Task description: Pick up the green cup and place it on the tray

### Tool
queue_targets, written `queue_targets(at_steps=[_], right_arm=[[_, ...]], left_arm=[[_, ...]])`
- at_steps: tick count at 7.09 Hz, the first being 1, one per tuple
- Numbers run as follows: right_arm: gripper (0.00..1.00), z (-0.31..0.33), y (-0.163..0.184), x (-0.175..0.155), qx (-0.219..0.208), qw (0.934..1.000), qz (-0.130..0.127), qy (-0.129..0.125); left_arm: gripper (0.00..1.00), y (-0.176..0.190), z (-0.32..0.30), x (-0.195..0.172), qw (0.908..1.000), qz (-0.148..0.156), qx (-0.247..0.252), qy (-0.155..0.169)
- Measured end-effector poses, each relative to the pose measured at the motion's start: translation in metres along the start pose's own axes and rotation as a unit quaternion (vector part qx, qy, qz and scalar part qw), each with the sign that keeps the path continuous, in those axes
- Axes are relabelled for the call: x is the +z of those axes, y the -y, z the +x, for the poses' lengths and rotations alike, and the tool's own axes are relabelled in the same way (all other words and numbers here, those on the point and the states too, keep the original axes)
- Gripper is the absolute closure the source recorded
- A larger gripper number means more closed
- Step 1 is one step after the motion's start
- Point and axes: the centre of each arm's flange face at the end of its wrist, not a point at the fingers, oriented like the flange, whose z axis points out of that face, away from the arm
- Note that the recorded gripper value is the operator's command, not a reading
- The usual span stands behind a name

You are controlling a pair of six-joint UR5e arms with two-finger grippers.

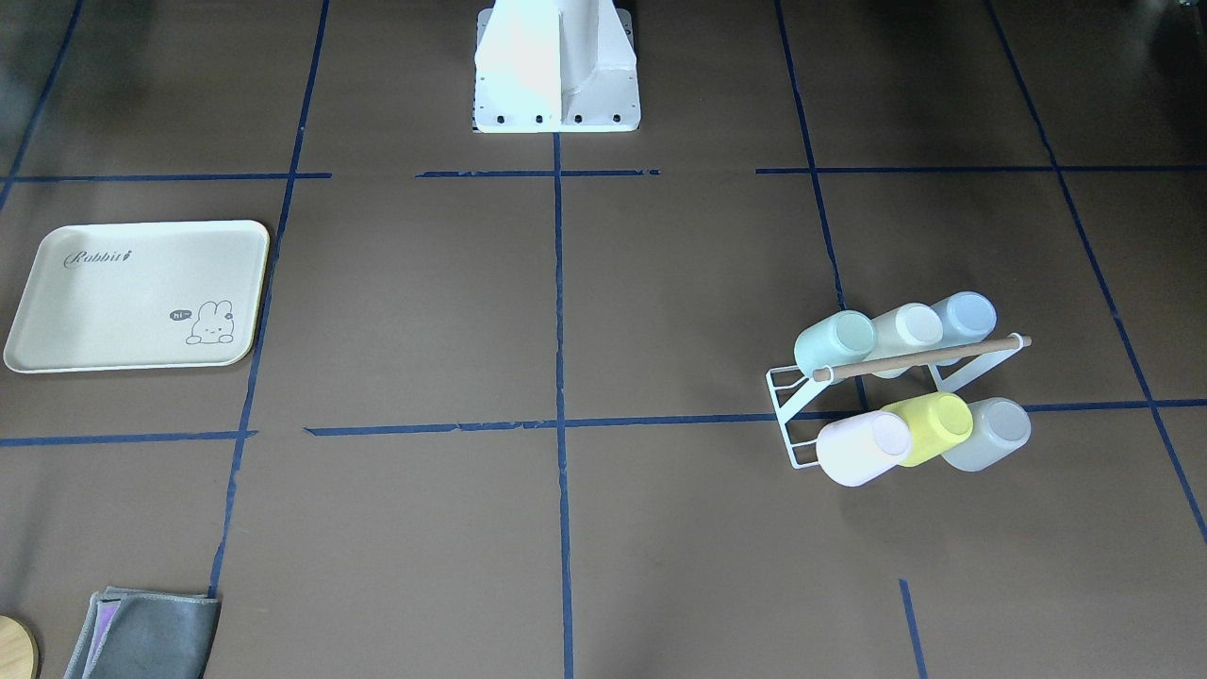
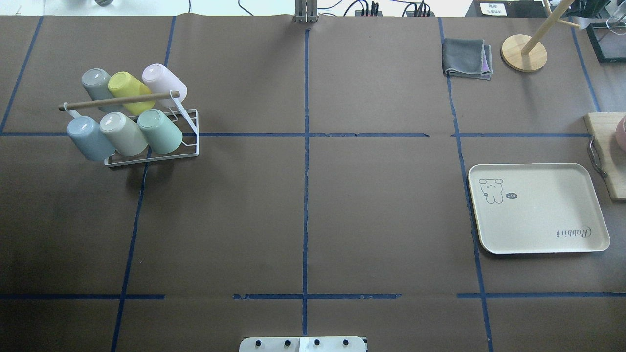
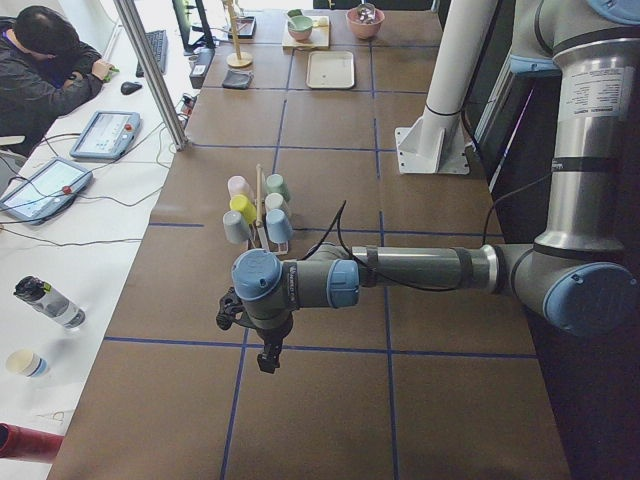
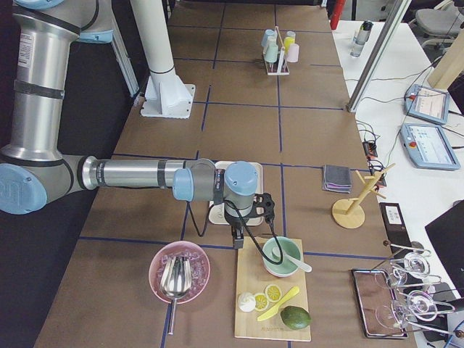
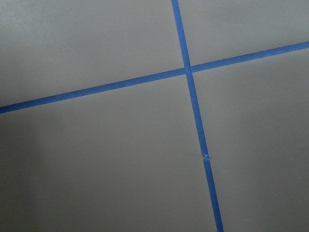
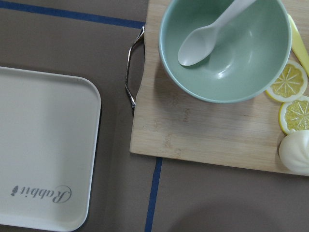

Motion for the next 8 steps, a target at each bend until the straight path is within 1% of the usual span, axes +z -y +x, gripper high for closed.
queue_targets(at_steps=[2, 4, 6, 7, 8], right_arm=[[0.0, -0.006, 0.005, 0.0, -0.01, 0.9999, 0.003, 0.001], [0.0, -0.019, 0.014, -0.001, -0.023, 0.9995, 0.017, 0.013], [0.0, -0.038, 0.021, 0.008, -0.009, 0.9992, 0.021, 0.034], [0.0, -0.047, 0.023, 0.017, -0.001, 0.9989, 0.025, 0.04], [0.01, -0.052, 0.025, 0.034, 0.005, 0.9985, 0.031, 0.045]], left_arm=[[0.0, 0.0, 0.0, 0.0, 1.0, -0.001, 0.0, 0.0], [0.0, -0.001, -0.001, 0.002, 1.0, -0.002, -0.001, 0.0], [0.0, -0.001, -0.001, 0.003, 1.0, -0.003, -0.002, -0.001], [0.0, -0.001, -0.001, 0.004, 1.0, -0.004, -0.002, -0.001], [0.0, -0.001, -0.001, 0.004, 1.0, -0.004, -0.001, -0.001]])
